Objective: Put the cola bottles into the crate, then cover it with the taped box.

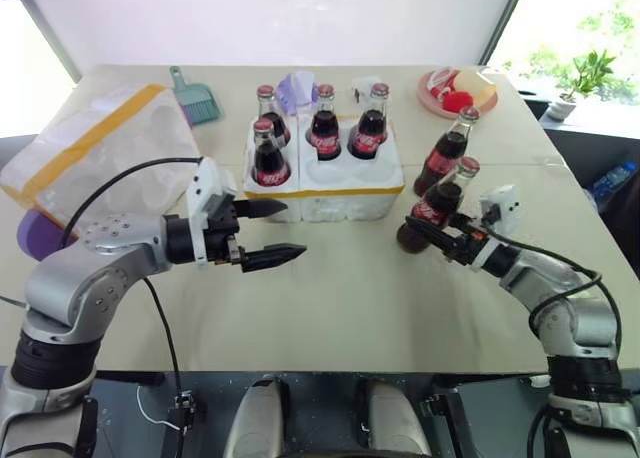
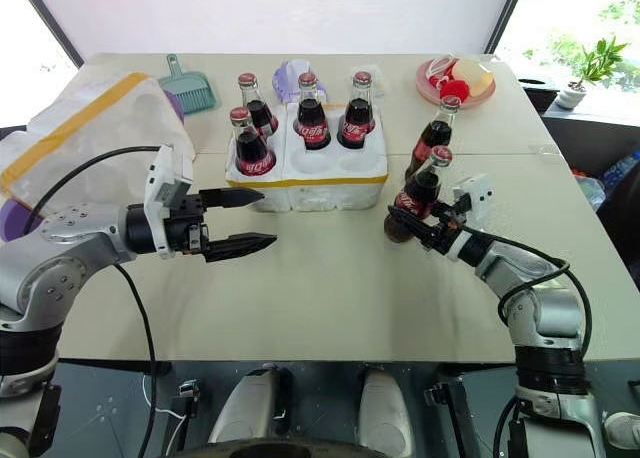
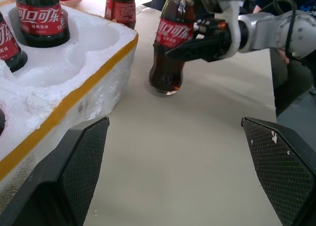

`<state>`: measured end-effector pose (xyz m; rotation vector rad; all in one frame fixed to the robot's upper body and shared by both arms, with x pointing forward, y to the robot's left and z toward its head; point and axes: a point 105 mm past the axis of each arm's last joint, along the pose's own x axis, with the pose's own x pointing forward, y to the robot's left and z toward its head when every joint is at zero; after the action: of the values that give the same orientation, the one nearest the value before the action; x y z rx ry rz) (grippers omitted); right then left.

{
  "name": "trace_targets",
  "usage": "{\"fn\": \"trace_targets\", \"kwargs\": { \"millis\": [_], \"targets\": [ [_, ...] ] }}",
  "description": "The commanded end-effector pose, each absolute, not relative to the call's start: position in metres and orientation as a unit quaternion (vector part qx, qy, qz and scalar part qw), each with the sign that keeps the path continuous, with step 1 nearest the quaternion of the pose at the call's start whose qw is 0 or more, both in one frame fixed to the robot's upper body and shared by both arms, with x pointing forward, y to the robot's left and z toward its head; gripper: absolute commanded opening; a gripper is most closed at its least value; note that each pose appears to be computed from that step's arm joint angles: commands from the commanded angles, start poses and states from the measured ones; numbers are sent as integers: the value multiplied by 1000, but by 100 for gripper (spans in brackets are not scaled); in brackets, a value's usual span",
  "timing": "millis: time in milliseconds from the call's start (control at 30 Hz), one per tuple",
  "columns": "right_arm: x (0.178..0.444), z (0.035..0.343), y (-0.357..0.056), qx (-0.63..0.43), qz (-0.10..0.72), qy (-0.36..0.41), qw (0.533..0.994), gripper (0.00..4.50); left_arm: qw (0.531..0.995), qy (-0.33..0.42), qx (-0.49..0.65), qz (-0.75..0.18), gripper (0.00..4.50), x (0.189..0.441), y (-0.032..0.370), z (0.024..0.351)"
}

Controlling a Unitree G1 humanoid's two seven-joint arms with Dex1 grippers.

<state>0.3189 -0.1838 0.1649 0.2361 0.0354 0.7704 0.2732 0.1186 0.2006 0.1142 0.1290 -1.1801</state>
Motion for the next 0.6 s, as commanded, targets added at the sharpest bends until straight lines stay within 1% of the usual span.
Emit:
{"fn": "trace_targets", "kwargs": {
  "millis": [33,133,200,233,300,433,600],
  "targets": [
    [297,257,-170,101,463,-107,874,285,841,41,62,-536,450,275,130,211],
    [297,291,-156,98,498,-135,851,285,845,38,59,-530,450,276,132,212],
    [313,310,-139,86,497,-149,850,285,847,32,57,-528,450,278,131,213],
    [325,313,-130,72,487,-145,858,285,847,30,57,-528,450,278,130,214],
    [342,315,-117,48,476,-137,867,285,848,25,57,-527,450,279,128,215],
    [366,312,-84,34,486,-124,865,285,851,17,56,-523,450,281,126,217],
    [388,285,-57,-29,488,-95,867,285,861,11,53,-506,450,281,133,220]
  ]
}}
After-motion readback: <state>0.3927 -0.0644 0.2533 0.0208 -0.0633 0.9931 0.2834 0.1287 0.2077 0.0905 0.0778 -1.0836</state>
